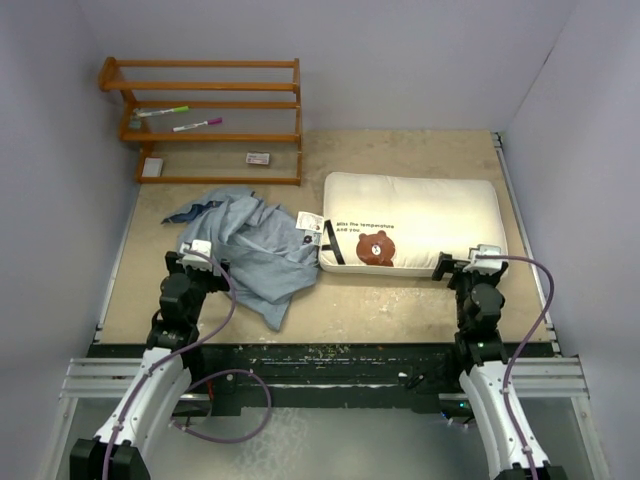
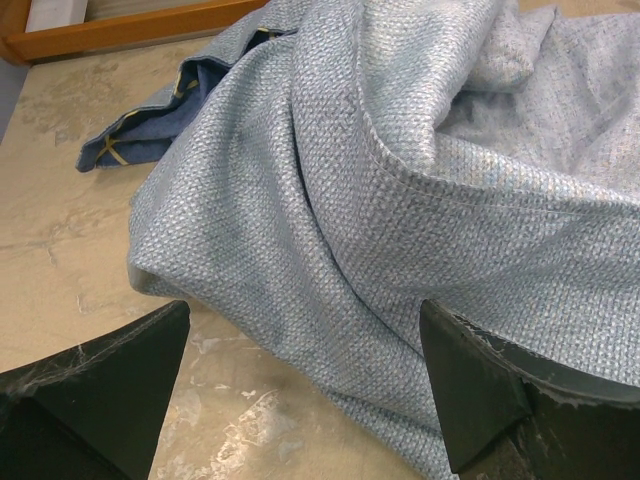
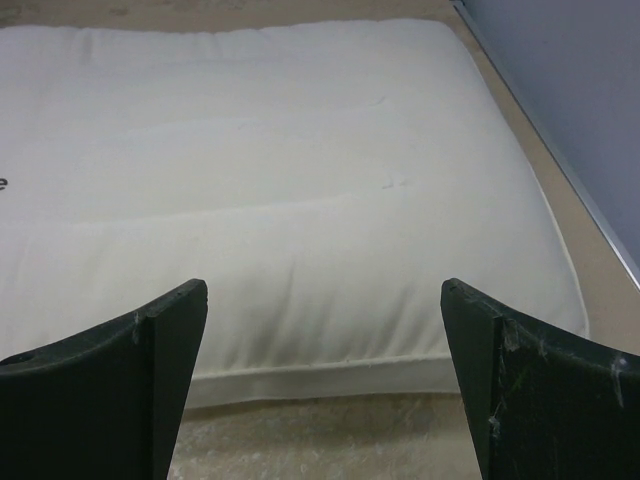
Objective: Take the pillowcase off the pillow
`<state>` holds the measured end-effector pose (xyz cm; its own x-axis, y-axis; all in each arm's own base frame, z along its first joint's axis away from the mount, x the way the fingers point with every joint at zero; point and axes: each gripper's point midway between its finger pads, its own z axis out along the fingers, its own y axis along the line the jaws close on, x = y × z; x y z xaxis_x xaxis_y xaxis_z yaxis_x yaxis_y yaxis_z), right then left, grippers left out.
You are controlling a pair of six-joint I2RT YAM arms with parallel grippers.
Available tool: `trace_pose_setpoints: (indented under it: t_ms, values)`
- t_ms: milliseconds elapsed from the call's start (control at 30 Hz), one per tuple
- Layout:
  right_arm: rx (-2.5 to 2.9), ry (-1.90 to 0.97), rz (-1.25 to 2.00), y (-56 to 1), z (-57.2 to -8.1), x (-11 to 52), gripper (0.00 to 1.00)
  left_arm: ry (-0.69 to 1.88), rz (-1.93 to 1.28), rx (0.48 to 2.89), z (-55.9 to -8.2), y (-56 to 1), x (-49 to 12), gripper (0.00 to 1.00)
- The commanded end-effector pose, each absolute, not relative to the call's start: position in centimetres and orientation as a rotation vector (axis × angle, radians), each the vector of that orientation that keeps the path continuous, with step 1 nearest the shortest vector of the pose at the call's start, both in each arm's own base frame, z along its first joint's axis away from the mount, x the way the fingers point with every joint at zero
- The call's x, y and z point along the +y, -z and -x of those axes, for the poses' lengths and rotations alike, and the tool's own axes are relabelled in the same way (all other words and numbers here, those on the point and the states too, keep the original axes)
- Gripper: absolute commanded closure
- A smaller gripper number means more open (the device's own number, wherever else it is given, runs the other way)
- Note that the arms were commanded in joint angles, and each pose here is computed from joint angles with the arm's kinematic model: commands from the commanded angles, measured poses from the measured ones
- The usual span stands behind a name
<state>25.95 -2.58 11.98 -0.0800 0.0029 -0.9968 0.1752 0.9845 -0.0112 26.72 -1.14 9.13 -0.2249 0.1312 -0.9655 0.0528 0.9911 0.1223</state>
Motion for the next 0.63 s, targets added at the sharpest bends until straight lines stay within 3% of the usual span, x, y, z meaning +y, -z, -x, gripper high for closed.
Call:
trace_pose_setpoints:
  t_ms: [0, 600]
  values:
    - [1.571, 0.118, -0.125, -14.4, -26.7, -2.2, 0.0, -0.066, -0.097, 1.737, -27.3, -10.7, -1.0, 0.01]
    - [1.577, 0.074, -0.038, -14.3, -26.9, -0.8, 0.0, -0.066, -0.097, 1.741, -27.3, -10.6, -1.0, 0.01]
